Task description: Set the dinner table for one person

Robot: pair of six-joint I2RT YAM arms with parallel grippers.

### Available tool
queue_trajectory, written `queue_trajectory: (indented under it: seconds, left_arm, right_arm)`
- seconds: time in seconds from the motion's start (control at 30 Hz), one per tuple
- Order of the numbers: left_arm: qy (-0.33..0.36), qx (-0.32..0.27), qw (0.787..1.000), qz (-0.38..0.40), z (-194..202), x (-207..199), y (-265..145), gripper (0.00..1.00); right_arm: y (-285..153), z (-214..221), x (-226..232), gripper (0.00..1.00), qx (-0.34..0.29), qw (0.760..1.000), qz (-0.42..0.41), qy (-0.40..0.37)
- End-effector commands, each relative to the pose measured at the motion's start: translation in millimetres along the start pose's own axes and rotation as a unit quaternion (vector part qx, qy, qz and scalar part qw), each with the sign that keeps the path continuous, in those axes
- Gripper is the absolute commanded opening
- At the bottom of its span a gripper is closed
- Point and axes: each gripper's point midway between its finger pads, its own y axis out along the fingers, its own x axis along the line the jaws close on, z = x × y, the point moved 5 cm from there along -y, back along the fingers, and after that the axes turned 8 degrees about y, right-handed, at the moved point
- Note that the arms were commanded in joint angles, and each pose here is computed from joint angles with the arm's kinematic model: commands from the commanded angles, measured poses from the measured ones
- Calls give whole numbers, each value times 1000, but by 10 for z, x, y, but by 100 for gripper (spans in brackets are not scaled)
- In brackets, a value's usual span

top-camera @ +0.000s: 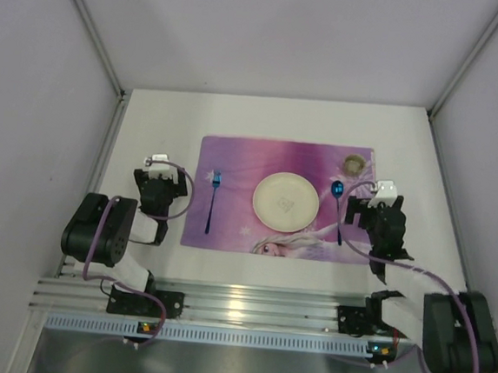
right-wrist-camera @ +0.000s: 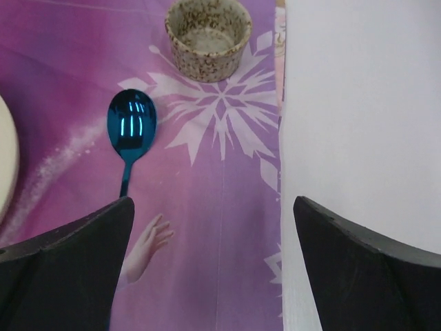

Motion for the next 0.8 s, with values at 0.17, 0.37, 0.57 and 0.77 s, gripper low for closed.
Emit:
queue_trajectory:
  seconds: [0.17, 0.37, 0.57, 0.77]
  left_arm:
    - [-17, -48, 999, 0, -234, 10, 67, 99]
    - [-17, -48, 999, -1, -233, 11, 67, 99]
    - [-17, -48, 999, 0, -229, 7, 68, 99]
    - [-17, -48, 999, 0, -229, 7, 68, 99]
  right_arm:
    - [412, -376, -33, 100, -187, 982, -24, -21]
    - [552, -386, -60, 100, -153, 988, -17, -12]
    - [559, -377, -69, 100, -151, 988, -14, -12]
    - [558, -380, -68, 100, -152, 988, -14, -12]
